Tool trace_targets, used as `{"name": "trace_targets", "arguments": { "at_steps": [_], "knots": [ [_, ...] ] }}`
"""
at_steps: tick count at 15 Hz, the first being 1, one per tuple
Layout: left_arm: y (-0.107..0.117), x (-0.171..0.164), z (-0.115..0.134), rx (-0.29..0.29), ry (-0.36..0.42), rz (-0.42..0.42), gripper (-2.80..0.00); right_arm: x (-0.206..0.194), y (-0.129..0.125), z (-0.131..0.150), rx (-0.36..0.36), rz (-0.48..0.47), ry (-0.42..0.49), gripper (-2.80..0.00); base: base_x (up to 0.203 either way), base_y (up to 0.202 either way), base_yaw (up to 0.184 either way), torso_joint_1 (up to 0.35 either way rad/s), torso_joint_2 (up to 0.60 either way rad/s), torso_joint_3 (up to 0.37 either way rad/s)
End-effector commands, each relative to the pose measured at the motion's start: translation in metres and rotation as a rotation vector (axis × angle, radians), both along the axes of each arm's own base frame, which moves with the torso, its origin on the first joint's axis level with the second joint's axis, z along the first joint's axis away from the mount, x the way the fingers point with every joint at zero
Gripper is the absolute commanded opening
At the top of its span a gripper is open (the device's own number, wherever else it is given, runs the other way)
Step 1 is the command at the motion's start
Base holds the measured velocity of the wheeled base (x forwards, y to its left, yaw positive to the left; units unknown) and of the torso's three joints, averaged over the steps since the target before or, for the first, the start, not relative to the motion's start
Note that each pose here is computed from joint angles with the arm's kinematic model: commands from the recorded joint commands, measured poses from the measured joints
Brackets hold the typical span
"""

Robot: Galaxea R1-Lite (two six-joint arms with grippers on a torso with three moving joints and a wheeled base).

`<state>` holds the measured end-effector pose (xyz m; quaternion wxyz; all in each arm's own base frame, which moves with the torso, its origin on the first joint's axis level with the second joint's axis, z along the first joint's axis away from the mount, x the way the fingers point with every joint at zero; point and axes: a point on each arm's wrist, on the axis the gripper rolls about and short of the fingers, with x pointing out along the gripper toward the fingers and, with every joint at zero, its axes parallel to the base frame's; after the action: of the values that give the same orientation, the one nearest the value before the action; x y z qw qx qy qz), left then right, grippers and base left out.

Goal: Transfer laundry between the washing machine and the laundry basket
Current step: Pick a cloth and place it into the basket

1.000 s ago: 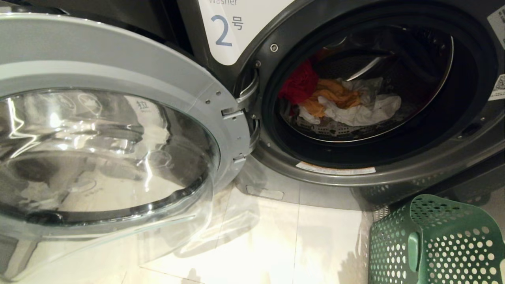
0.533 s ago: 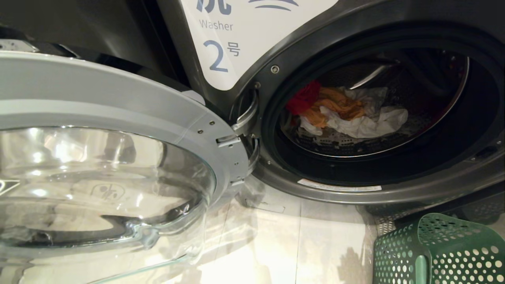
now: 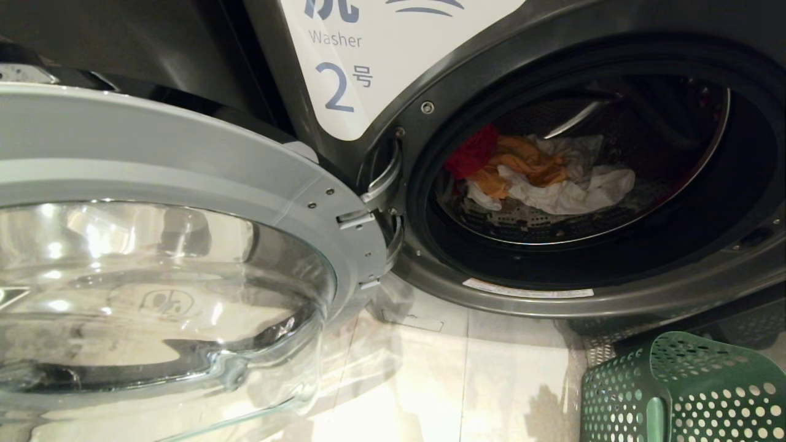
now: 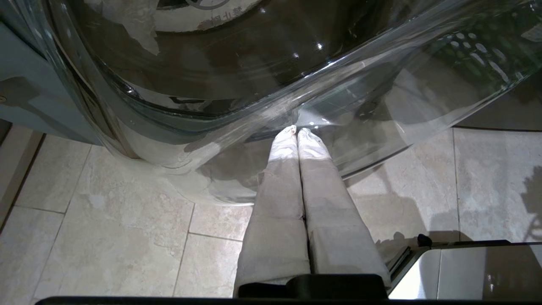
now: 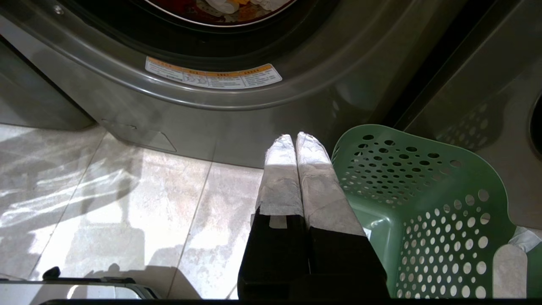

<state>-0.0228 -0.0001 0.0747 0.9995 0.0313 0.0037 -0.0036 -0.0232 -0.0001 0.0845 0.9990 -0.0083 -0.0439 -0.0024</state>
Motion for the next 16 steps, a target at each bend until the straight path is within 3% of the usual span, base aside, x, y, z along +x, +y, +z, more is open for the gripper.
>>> {"name": "trace_targets", "arguments": {
  "at_steps": [1, 5, 8, 9, 11, 13, 16],
  "knots": [
    [0.0, 0.0, 0.0, 0.001, 0.002, -0.002, -2.8, 0.003, 0.0, -0.009, -0.008, 0.002, 0.033, -2.8, 0.0, 0.0, 0.0, 0.0, 0.0, 0.0],
    [0.0, 0.0, 0.0, 0.006, 0.001, -0.002, -2.8, -0.001, 0.0, 0.002, -0.151, 0.007, 0.005, -2.8, 0.0, 0.0, 0.0, 0.0, 0.0, 0.0],
    [0.0, 0.0, 0.0, 0.005, 0.002, -0.002, -2.8, -0.007, 0.001, 0.065, -0.165, 0.042, -0.028, -2.8, 0.0, 0.0, 0.0, 0.0, 0.0, 0.0],
    [0.0, 0.0, 0.0, 0.005, 0.002, -0.001, -2.8, 0.001, 0.002, 0.087, -0.16, 0.084, 0.017, -2.8, 0.0, 0.0, 0.0, 0.0, 0.0, 0.0],
    [0.0, 0.0, 0.0, 0.0, -0.002, 0.001, -2.8, 0.03, 0.005, 0.112, -0.147, 0.259, 0.146, -2.8, 0.0, 0.0, 0.0, 0.0, 0.0, 0.0],
    [0.0, 0.0, 0.0, 0.0, -0.002, 0.0, -2.8, 0.06, 0.01, 0.116, -0.122, 0.422, 0.284, -2.8, 0.0, 0.0, 0.0, 0.0, 0.0, 0.0],
    [0.0, 0.0, 0.0, -0.001, -0.002, 0.0, -2.8, 0.095, 0.014, 0.102, -0.099, 0.54, 0.479, -2.8, 0.0, 0.0, 0.0, 0.0, 0.0, 0.0]
  ]
}}
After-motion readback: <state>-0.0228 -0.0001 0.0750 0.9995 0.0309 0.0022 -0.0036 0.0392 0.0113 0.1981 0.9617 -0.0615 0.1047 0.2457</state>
